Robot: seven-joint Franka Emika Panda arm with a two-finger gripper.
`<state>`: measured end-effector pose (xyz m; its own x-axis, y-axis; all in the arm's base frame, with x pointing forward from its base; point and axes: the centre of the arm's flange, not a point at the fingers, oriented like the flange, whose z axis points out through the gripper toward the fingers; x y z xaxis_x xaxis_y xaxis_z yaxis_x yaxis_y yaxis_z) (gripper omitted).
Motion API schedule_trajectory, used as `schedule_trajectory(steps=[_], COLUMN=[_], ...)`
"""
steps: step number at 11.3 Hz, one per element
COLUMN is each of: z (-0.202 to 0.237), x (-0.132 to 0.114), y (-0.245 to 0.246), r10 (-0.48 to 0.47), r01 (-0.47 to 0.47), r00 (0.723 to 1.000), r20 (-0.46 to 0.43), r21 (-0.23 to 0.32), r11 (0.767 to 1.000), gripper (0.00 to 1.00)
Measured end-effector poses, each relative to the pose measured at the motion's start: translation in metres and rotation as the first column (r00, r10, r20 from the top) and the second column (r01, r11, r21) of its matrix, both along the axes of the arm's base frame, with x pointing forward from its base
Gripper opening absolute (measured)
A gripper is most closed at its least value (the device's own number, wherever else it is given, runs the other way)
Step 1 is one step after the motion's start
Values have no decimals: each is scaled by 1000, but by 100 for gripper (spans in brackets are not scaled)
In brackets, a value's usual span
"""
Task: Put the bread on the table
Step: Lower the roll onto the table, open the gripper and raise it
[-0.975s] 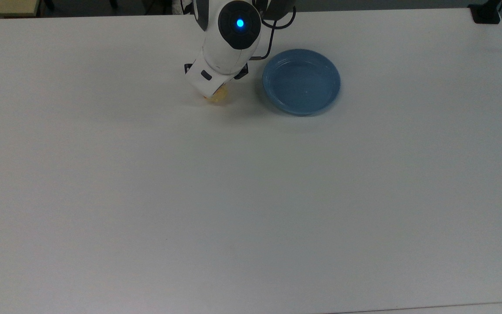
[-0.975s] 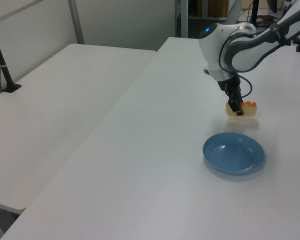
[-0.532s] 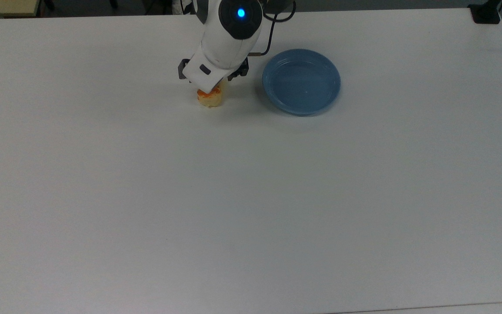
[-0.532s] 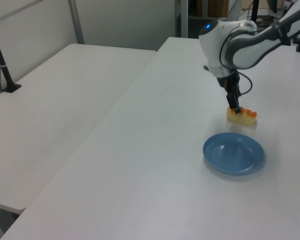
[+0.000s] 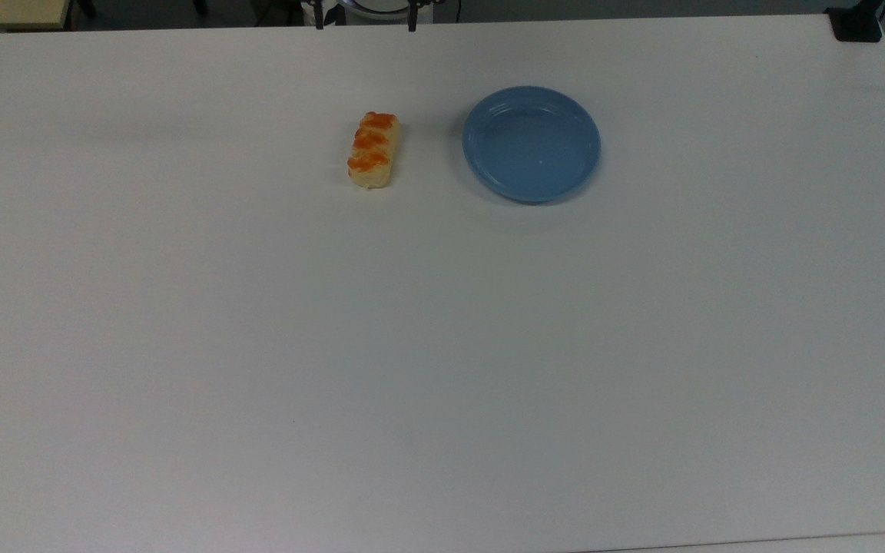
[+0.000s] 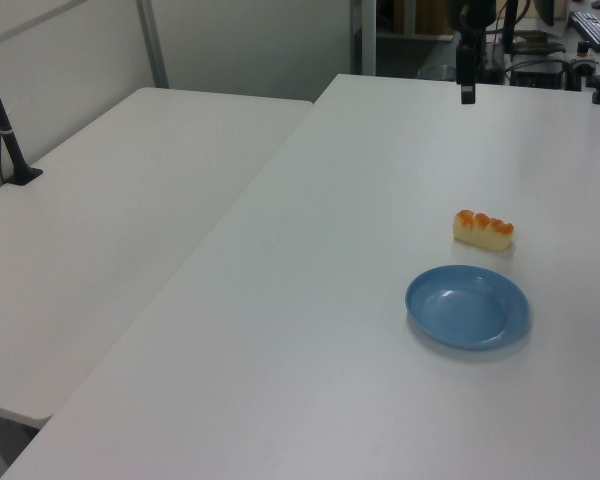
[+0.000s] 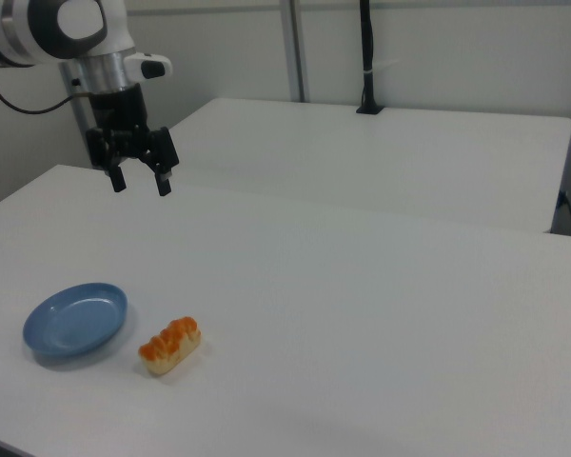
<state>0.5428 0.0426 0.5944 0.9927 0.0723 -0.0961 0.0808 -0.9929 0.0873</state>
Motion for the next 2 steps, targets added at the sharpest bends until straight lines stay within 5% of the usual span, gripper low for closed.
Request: schedule_trajectory(steps=[2], z=[-3], x=[7], y=[-14], r10=[-28], r01=[28], r00=[1000], r20=[-3], r21=[6], r11=[1000], gripper=[100])
